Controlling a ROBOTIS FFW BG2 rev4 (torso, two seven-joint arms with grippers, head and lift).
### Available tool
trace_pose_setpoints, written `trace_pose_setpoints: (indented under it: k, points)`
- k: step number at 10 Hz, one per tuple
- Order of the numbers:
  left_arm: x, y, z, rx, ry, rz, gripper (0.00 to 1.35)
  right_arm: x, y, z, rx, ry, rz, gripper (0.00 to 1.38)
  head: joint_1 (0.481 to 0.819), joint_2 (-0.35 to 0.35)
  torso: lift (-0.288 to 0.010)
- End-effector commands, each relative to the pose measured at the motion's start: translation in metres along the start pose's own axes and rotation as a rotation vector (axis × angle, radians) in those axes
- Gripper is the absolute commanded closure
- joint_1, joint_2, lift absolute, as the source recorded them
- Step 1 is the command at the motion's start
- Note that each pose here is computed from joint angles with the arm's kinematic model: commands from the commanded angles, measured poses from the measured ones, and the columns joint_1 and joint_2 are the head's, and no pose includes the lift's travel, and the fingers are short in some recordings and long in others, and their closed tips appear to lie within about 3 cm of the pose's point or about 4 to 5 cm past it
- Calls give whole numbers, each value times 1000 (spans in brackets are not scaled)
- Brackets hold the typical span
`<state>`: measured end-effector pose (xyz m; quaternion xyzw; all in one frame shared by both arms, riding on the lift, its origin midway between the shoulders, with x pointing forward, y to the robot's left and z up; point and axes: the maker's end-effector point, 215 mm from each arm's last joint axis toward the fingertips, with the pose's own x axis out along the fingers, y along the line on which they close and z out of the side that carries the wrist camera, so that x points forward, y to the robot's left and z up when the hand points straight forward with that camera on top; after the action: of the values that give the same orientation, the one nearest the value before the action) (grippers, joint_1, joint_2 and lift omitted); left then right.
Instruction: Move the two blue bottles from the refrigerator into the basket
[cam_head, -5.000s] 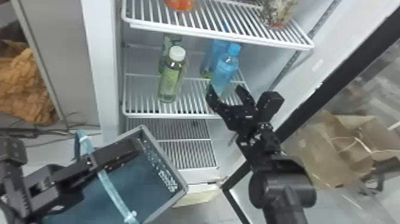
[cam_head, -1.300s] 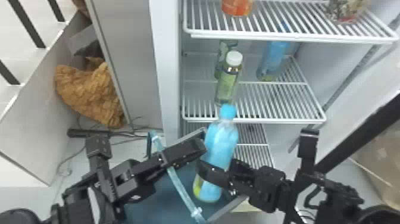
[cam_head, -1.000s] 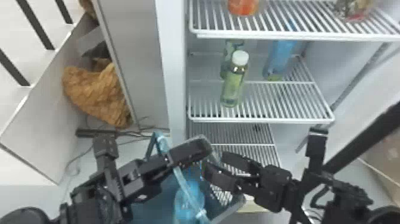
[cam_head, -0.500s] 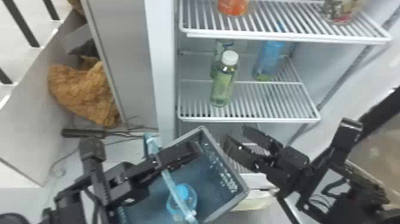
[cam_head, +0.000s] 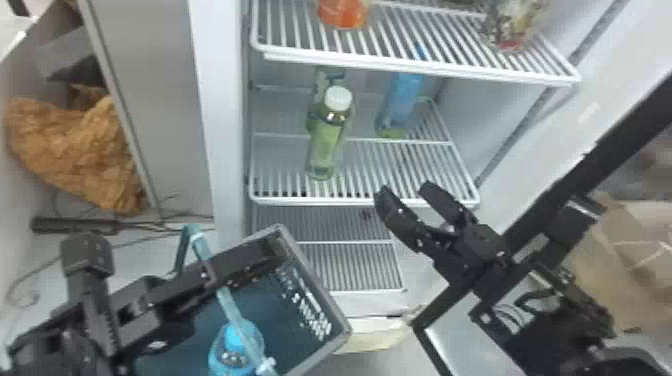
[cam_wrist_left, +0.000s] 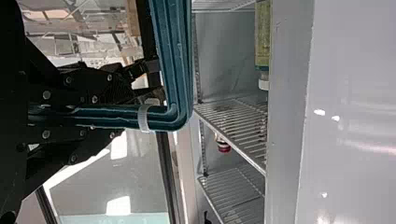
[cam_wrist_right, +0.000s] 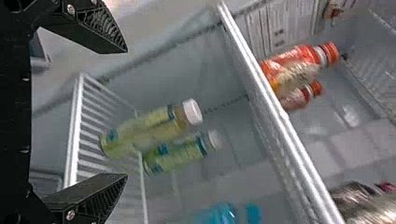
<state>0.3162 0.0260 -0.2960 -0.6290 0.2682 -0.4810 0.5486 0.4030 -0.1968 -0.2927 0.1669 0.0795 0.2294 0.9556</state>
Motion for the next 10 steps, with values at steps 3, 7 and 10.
trace_pose_setpoints:
  k: [3,7,10]
  points:
    - [-2,0,0,-2,-3,1,1188,10,-57,22,-107,-104,-143,104,695,-299,-216]
    - [0,-1,1,3,0,-2,1188,53,-102,24,-137,-164,-221,102,695,-332,-216]
    - [0,-1,1,1,2,-2,1188,88,-121,13,-136,-166,-262,102,695,-316,-216]
